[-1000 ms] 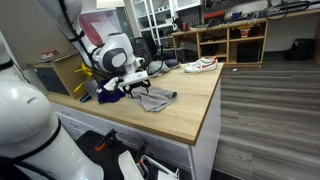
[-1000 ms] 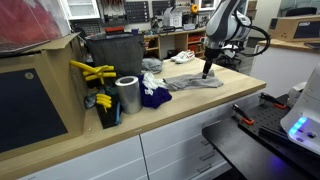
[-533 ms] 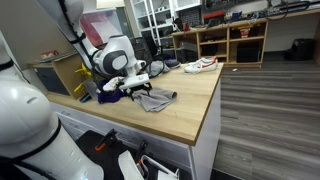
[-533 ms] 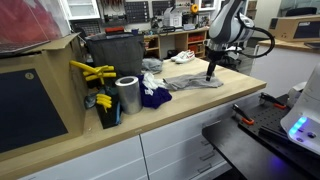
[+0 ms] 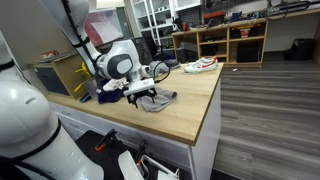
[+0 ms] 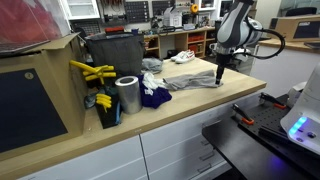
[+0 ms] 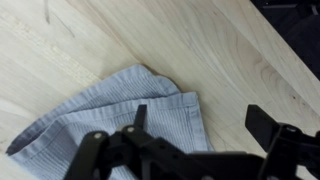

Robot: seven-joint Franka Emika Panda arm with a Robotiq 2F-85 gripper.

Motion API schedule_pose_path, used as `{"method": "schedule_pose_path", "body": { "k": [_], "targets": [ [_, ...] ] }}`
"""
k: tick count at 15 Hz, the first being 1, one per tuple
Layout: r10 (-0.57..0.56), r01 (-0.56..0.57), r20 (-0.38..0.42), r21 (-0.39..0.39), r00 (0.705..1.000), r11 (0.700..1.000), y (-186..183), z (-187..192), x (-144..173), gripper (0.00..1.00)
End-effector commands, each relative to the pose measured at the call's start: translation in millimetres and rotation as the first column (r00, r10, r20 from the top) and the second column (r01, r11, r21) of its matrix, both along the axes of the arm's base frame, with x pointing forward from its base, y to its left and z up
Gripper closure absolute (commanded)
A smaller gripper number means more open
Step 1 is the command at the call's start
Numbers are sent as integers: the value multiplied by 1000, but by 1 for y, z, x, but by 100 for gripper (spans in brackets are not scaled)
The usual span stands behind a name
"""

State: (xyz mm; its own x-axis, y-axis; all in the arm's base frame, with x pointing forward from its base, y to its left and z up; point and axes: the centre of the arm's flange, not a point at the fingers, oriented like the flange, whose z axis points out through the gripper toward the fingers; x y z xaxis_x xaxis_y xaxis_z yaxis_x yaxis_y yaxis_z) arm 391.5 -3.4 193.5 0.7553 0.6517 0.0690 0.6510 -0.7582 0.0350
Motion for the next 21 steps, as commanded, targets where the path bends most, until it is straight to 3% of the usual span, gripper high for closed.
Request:
{"method": "schedule_pose_path", "body": {
  "k": [1,3,5,14,15,21],
  "targets": [
    [0,0,-7,-13,1000,1000,0,-11,-10,0],
    [5,-6,-21,-8,1000,1000,4,-17,-12,0],
    [12,-12,-30,-4,999,1000,7,-22,-14,26],
    [45,-45,7,0,999,999,11,-23,-13,95],
    [47,-47,12,0,999,999,10,-22,-13,100],
    [62,-62,37,3,997,998,11,-14,-14,100]
  ]
}}
